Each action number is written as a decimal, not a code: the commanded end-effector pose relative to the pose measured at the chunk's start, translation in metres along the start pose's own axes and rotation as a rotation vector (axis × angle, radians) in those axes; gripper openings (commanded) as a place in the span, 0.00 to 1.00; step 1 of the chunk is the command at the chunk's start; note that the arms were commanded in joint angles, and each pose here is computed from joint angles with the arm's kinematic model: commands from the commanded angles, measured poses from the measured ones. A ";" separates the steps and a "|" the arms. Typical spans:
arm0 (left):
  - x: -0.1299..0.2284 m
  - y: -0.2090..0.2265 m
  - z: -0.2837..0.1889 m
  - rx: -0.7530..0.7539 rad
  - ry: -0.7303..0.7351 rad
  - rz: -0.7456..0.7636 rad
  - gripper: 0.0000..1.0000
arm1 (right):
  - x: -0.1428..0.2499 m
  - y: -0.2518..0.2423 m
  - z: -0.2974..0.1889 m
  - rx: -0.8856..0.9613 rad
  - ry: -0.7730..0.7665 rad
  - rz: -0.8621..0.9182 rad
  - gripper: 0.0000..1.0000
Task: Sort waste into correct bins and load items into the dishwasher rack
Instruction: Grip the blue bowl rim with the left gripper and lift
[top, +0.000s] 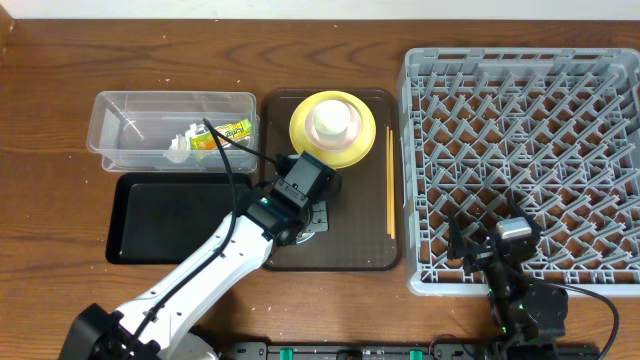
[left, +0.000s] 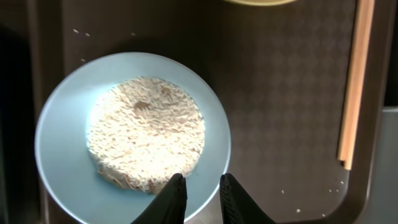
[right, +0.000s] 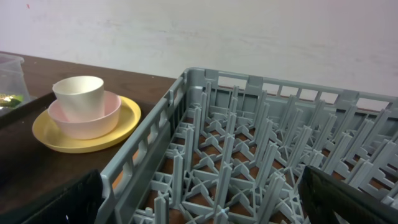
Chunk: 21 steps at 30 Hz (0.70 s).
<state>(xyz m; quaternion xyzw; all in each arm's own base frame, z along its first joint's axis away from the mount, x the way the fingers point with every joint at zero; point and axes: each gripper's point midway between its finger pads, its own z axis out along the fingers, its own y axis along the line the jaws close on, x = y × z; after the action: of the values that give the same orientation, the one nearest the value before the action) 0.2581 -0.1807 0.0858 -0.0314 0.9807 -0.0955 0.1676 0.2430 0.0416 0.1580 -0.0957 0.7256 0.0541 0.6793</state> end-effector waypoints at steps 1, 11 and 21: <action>0.004 -0.004 0.003 0.011 0.022 0.002 0.22 | 0.002 -0.002 0.000 0.010 0.007 0.005 0.99; 0.013 -0.021 0.008 0.035 0.010 0.060 0.22 | 0.002 -0.002 0.000 0.010 0.007 0.005 0.99; 0.013 -0.005 0.031 -0.087 0.002 0.079 0.22 | 0.002 -0.002 0.000 0.010 0.007 0.005 0.99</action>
<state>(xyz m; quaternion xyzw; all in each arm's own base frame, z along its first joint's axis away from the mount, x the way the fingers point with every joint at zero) 0.2539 -0.2012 0.0650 0.0047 0.9834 -0.0760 0.1649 0.2430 0.0416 0.1580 -0.0957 0.7256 0.0541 0.6793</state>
